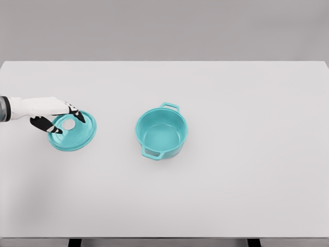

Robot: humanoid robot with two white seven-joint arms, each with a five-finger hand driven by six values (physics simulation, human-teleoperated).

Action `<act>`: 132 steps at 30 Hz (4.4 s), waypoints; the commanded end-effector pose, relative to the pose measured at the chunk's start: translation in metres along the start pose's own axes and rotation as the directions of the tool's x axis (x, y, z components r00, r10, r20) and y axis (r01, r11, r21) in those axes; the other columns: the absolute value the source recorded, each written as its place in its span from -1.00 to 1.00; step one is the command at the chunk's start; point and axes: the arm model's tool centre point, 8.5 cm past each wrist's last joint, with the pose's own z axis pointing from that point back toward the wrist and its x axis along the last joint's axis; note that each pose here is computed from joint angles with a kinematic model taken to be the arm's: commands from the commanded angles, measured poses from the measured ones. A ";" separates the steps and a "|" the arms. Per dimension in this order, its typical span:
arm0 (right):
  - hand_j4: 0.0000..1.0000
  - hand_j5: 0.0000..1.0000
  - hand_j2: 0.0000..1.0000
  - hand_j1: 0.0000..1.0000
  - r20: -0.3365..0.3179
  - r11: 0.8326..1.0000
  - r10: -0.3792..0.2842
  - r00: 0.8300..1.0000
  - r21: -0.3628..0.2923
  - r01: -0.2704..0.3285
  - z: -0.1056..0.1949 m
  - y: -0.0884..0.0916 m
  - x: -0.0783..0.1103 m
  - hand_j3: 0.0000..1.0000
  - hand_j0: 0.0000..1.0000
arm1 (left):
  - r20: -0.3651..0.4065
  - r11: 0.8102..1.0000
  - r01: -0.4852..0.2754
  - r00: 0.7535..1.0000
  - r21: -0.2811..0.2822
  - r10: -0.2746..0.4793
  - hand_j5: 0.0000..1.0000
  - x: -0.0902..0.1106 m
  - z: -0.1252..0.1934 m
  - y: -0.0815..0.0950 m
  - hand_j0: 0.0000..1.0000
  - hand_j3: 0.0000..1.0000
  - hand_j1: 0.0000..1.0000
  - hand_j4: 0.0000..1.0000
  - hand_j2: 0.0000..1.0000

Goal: Cover the pot with left arm

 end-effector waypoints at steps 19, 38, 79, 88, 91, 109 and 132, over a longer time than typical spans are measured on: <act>1.00 1.00 1.00 1.00 0.001 1.000 0.000 1.000 0.000 0.000 0.000 0.000 0.000 1.00 1.00 | 0.057 0.998 -0.013 0.998 0.054 0.010 0.13 0.015 -0.010 0.003 0.13 0.13 0.13 0.13 0.13; 1.00 1.00 1.00 1.00 0.001 1.000 0.000 1.000 0.000 0.000 0.000 0.000 0.000 1.00 1.00 | 0.215 0.962 0.219 0.944 0.163 -0.251 0.13 0.097 0.025 0.071 0.13 0.13 0.13 0.13 0.13; 1.00 1.00 1.00 1.00 0.001 1.000 0.000 1.000 0.000 0.000 0.000 0.000 0.000 1.00 1.00 | 0.375 0.920 0.347 0.840 0.183 -0.392 0.12 0.167 -0.026 0.118 0.12 0.12 0.12 0.12 0.12; 1.00 1.00 1.00 1.00 0.001 1.000 0.000 1.000 0.000 0.000 0.000 0.000 0.000 1.00 1.00 | 0.401 0.912 0.365 0.819 0.188 -0.410 0.12 0.180 -0.046 0.120 0.12 0.12 0.12 0.12 0.12; 1.00 1.00 1.00 1.00 0.001 1.000 0.000 1.000 0.000 0.000 0.000 0.000 0.000 1.00 1.00 | 0.402 0.906 0.379 0.812 0.190 -0.424 0.12 0.184 -0.050 0.123 0.12 0.12 0.12 0.12 0.12; 1.00 1.00 1.00 1.00 0.001 1.000 0.000 1.000 0.000 0.000 0.000 0.000 0.000 1.00 1.00 | 0.428 0.893 0.414 0.784 0.177 -0.449 0.13 0.200 -0.070 0.125 0.13 0.13 0.13 0.13 0.13; 1.00 1.00 1.00 1.00 -0.001 1.000 0.000 1.000 0.000 0.000 0.000 0.000 0.000 1.00 1.00 | 0.432 0.896 0.417 0.787 0.153 -0.440 0.37 0.203 -0.092 0.131 0.37 0.37 0.37 0.37 0.37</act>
